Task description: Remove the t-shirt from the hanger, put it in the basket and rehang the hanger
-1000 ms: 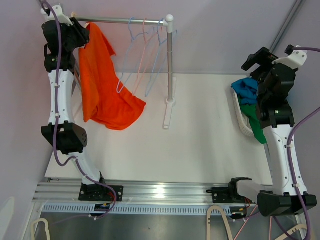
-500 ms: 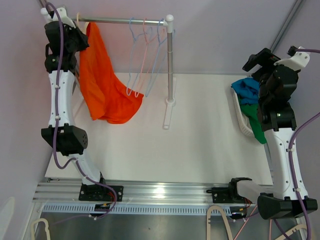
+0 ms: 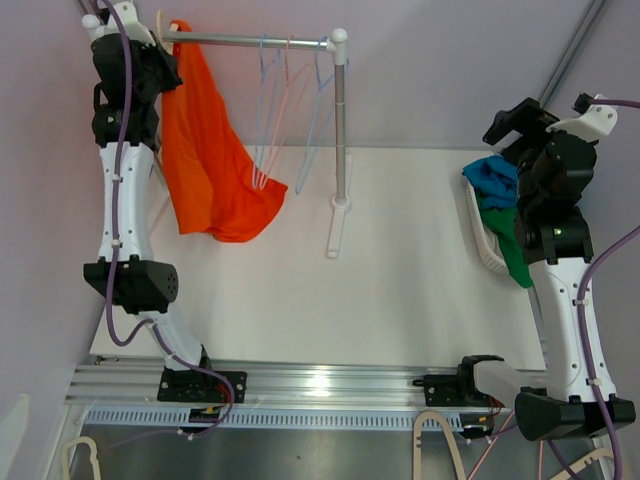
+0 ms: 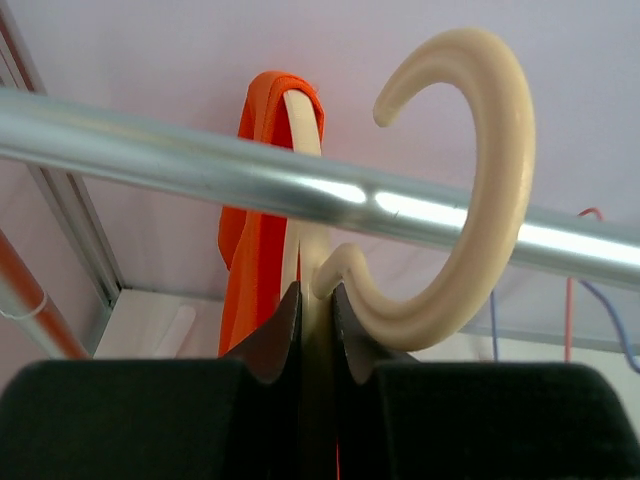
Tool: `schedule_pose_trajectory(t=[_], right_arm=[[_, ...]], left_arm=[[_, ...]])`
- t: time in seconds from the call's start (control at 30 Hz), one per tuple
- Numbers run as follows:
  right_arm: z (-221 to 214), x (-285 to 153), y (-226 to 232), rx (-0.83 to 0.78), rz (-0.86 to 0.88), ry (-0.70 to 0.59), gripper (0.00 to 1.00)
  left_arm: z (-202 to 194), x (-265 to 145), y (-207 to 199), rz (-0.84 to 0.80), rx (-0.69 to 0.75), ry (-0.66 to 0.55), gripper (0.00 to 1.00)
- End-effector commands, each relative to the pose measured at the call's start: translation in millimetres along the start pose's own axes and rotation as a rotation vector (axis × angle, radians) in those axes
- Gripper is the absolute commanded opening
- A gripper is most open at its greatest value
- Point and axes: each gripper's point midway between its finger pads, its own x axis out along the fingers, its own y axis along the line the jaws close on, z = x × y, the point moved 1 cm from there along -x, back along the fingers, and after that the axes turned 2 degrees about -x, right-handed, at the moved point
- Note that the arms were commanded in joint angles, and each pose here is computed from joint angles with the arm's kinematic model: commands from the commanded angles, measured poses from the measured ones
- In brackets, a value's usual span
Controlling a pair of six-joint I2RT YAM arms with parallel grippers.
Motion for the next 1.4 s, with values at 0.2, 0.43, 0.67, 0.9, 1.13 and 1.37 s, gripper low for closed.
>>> schedule_pose_trajectory(t=[0.2, 0.43, 0.67, 0.9, 1.13, 1.37], right_arm=[[-18.8, -15.9, 54.0, -0.074, 0.281, 0.076, 0.99], [-66.1, -90.3, 174.1, -0.199, 0.861, 0.195, 0.99], [-152.9, -211.8, 281.2, -0.274, 1.311, 0.318, 0.99], [-192.4, -310.0, 341.1, -0.121, 1.593, 0.344, 0.99], [-223.3, -327.7, 384.5, -0.044, 1.639, 0.330, 0.99], [-232.7, -351.7, 408.4, -0.015, 1.682, 0.326, 0.99]], left_arm=[[95.4, -69.9, -17.8, 0.018, -0.142, -0.276, 0.01], [66.4, -99.3, -0.9, 0.200, -0.227, -0.207, 0.01], [15.3, -155.5, -11.1, 0.366, -0.264, -0.117, 0.01], [-14.3, -208.4, -26.0, 0.307, -0.321, -0.033, 0.01], [-35.1, -232.7, -30.3, 0.248, -0.370, 0.012, 0.01], [-52.1, -235.0, -33.0, 0.229, -0.360, 0.052, 0.01]])
